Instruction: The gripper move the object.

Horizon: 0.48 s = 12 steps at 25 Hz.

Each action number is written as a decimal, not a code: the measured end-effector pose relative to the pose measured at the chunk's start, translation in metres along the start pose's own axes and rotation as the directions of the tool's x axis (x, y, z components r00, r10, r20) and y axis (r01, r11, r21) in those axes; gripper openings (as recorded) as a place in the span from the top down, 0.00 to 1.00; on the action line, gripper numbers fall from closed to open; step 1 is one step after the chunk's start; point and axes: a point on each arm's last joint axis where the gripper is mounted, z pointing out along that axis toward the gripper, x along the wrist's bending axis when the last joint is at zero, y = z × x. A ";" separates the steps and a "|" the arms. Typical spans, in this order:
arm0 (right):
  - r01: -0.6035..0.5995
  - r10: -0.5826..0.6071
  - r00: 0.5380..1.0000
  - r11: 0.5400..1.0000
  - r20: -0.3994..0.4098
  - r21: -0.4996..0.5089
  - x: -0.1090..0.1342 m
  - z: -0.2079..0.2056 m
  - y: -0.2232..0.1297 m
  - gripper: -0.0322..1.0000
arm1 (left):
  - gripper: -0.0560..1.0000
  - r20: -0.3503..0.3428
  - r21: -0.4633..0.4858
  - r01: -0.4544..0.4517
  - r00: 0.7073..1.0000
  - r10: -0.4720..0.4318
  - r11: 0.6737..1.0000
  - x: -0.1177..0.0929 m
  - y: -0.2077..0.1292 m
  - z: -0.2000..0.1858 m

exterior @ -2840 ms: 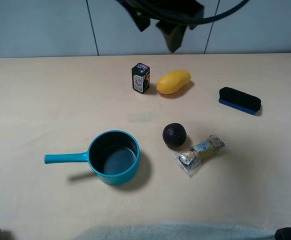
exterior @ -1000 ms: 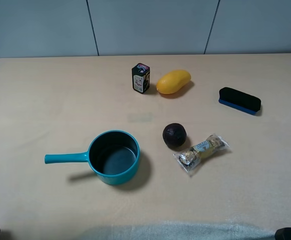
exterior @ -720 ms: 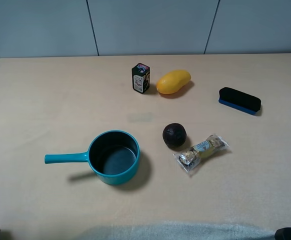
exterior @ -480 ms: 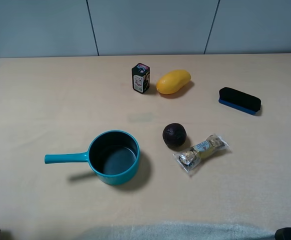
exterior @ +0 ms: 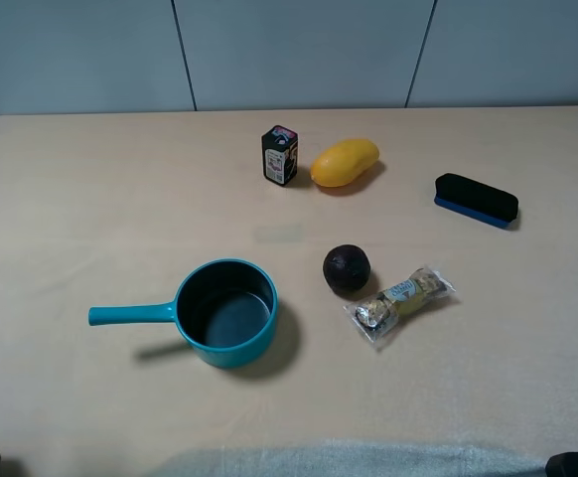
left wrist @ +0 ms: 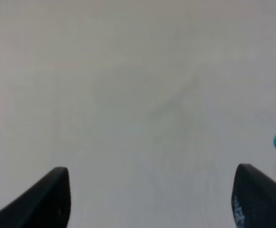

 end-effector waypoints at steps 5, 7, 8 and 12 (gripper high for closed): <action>0.000 0.000 1.000 1.000 0.000 0.000 0.000 0.000 0.000 0.33 | 0.28 -0.013 -0.070 0.011 1.000 -0.012 0.997 0.000 -0.008 -0.006; 0.000 0.000 1.000 1.000 0.000 0.000 0.000 0.000 0.000 0.33 | 0.28 -0.014 -0.097 0.011 1.000 -0.012 0.995 -0.001 -0.011 -0.008; 0.000 0.000 1.000 1.000 0.000 0.000 0.000 0.000 0.000 0.33 | 0.28 -0.014 -0.104 0.010 1.000 -0.012 0.995 -0.001 -0.011 -0.009; 0.000 0.000 1.000 1.000 0.000 0.000 0.000 0.000 0.000 0.33 | 0.28 -0.014 -0.106 0.010 1.000 -0.012 0.994 -0.001 -0.012 -0.009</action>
